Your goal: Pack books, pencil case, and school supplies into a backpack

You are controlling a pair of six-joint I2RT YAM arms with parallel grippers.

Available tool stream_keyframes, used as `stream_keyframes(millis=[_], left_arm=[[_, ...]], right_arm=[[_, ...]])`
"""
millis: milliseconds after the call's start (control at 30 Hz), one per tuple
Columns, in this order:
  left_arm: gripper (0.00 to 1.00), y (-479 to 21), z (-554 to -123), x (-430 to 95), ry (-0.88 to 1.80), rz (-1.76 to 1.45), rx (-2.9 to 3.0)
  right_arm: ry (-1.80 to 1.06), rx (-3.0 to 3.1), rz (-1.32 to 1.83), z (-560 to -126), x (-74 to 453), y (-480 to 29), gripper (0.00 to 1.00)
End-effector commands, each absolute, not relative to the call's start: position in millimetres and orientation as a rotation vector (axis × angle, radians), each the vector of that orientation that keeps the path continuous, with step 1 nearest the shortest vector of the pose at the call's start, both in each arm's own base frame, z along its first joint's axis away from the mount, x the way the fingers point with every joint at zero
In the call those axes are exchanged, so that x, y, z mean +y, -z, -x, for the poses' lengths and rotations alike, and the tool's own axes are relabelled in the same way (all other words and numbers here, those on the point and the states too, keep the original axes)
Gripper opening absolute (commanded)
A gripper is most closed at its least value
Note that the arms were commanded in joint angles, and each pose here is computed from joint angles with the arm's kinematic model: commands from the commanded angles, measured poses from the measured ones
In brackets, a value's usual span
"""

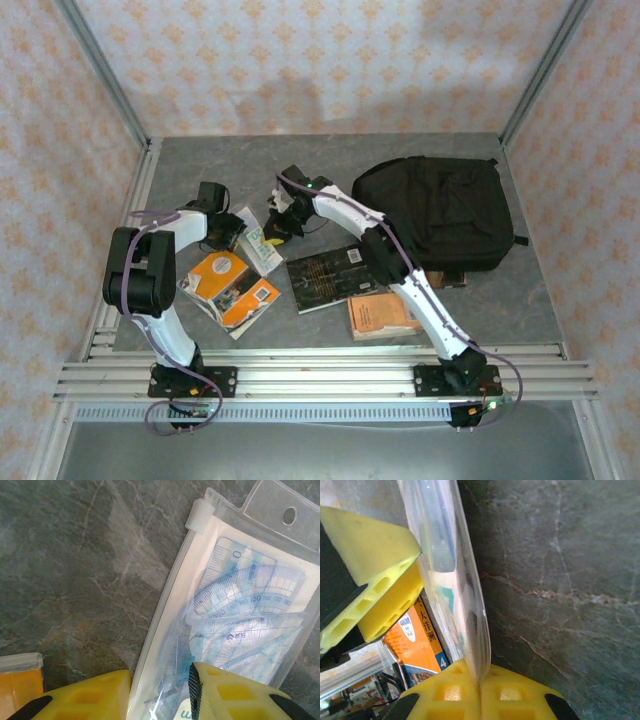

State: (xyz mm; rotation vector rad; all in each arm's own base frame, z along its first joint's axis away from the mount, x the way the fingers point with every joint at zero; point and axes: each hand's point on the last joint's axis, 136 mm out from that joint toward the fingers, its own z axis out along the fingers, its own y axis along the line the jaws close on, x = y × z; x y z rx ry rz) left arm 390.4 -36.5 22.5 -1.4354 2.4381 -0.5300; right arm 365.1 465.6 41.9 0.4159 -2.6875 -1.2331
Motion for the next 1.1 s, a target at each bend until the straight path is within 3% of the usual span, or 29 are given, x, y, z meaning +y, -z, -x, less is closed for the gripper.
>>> stream_keyframes(millis=[0,300,500,667,833,900,1067], left_arm=[[0.42,-41.2,-397.9,-55.4,0.655,1.371,2.438],[0.71,-127.4,-403.9,-65.0,0.791,1.154,2.358],[0.78,-185.8,-396.2,-74.5,0.819,0.871,2.38],[0.82,-206.3,-383.9,-99.3,1.013,0.892,2.243],[0.84,-236.4,-375.2,-139.5,1.199,0.899,2.095],[0.86,-251.2,-372.7,-150.5,1.246,0.895,2.044],[0.88,-263.0,-369.1,-157.6,1.271,0.957,1.965]], right_arm=[[1.223,-2.8,-0.428,-378.9,461.5,-65.9,0.0],[1.264,-2.984,-0.492,-395.2,410.4,-156.4,0.0],[1.25,-3.041,-0.509,-385.6,364.0,-180.2,0.0],[1.417,-3.158,-0.137,-401.3,350.8,-217.2,0.0],[1.785,-3.126,0.803,-427.4,315.7,-263.5,0.0],[1.935,-3.024,1.042,-427.4,305.5,-275.1,0.0],[2.105,-2.912,1.192,-418.6,302.2,-299.5,0.0]])
